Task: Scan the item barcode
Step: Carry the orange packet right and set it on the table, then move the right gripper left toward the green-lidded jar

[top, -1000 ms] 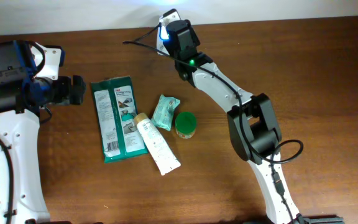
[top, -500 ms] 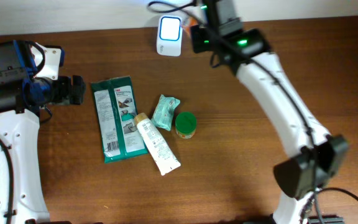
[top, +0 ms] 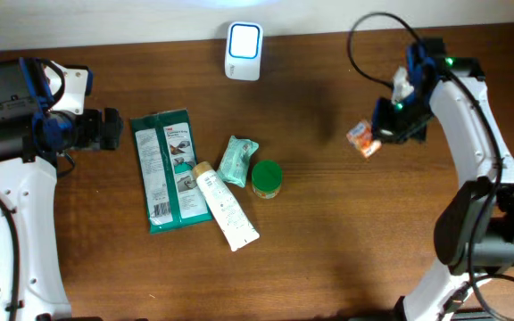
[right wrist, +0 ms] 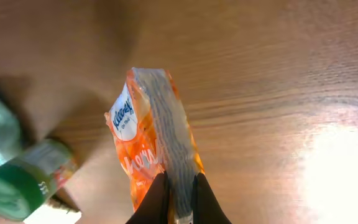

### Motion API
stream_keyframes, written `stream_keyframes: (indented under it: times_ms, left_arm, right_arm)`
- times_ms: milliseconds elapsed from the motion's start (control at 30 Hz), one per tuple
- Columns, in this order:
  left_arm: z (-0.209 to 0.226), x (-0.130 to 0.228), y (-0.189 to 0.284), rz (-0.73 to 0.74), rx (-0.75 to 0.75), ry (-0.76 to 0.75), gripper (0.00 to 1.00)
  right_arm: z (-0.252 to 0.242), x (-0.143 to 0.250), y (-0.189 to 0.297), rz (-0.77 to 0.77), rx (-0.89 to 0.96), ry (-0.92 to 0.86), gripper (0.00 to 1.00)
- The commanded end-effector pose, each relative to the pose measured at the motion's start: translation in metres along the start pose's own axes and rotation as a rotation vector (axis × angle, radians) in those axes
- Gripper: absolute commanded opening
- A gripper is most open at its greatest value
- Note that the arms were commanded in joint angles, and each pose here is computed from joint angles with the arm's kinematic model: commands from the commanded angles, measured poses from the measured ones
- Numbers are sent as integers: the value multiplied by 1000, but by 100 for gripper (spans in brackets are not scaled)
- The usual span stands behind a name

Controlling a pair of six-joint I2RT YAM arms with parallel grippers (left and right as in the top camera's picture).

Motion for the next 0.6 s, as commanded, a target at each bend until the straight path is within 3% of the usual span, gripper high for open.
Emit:
stream_keyframes:
  times_ms: [0, 267, 300, 333, 367, 400, 567]
  left_arm:
    - [0, -3, 4, -16, 2, -15, 99]
    - [0, -3, 4, -16, 2, -15, 99]
    - [0, -3, 4, -16, 2, -15, 99]
    - [0, -3, 4, -16, 2, -15, 99]
    - [0, -3, 4, -16, 2, -15, 99]
    - [0, -3, 4, -16, 2, -15, 99]
    - [0, -3, 4, -16, 2, -15, 99]
  right_arm:
    - [-30, 15, -21, 38, -35, -57, 4]
    - [-81, 45, -51, 72, -36, -149, 4]
    - [-82, 46, -50, 73, -37, -138, 11]
    - [-82, 46, -49, 72, -37, -134, 35]
    - [-81, 43, -45, 67, -43, -112, 51]
    - [-79, 40, -39, 61, -47, -88, 59]
    - [-42, 11, 12, 15, -32, 101, 72]
Point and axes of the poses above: each gripper's point midway between its finger pads, its own y axis back along the fingers, its own z axis along the line the jaws close on, x = y × z, the point moved 6 cm from there along y, back along the fingers, and after that the axes turned 14 degrees about y, right-handed, at the moved point
